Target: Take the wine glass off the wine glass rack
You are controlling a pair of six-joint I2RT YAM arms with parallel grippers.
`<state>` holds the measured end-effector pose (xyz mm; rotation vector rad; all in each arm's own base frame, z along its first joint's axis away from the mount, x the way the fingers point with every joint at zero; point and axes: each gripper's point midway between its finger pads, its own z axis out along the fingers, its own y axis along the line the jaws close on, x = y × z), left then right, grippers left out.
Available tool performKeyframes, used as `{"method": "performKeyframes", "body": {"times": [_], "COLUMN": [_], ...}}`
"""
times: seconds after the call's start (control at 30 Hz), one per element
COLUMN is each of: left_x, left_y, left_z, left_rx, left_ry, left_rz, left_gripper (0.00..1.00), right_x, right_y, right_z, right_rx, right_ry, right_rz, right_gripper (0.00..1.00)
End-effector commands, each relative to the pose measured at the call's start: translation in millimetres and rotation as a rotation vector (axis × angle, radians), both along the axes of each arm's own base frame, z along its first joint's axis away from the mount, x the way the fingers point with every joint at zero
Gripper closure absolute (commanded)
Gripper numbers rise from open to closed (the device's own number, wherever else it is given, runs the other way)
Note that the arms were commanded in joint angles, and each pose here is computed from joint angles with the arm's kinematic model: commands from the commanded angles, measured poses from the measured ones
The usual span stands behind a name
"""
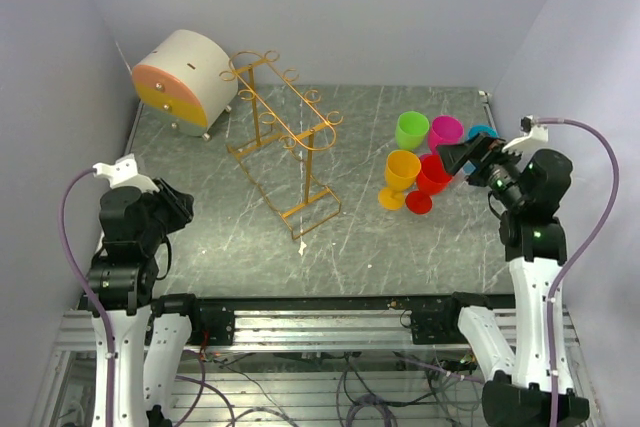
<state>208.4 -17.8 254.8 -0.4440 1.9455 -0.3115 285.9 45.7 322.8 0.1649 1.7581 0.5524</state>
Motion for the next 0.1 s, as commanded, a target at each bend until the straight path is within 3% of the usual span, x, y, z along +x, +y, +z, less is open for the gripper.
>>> {"method": "performKeyframes", "body": {"times": [0.0,0.07], "left_x": [2.8,2.6], "left_y": [4.2,4.8], "left_z": [0.8,0.9], "left_rx": [0.005,0.006], "left_ry": [-0.010,-0.010], "left_rz": [0.025,0.028], "left_gripper": [0.62,0.63], "right_x": [-2.4,-5.2], "right_y": [10.5,9.2], "right_z": [-2.2,-0.2], "right_rx": [-0.003,-0.009], "right_ry": [-0.031,-0.046], "right_rz": [0.063,0.053], "right_gripper": [0.00,0.00]}}
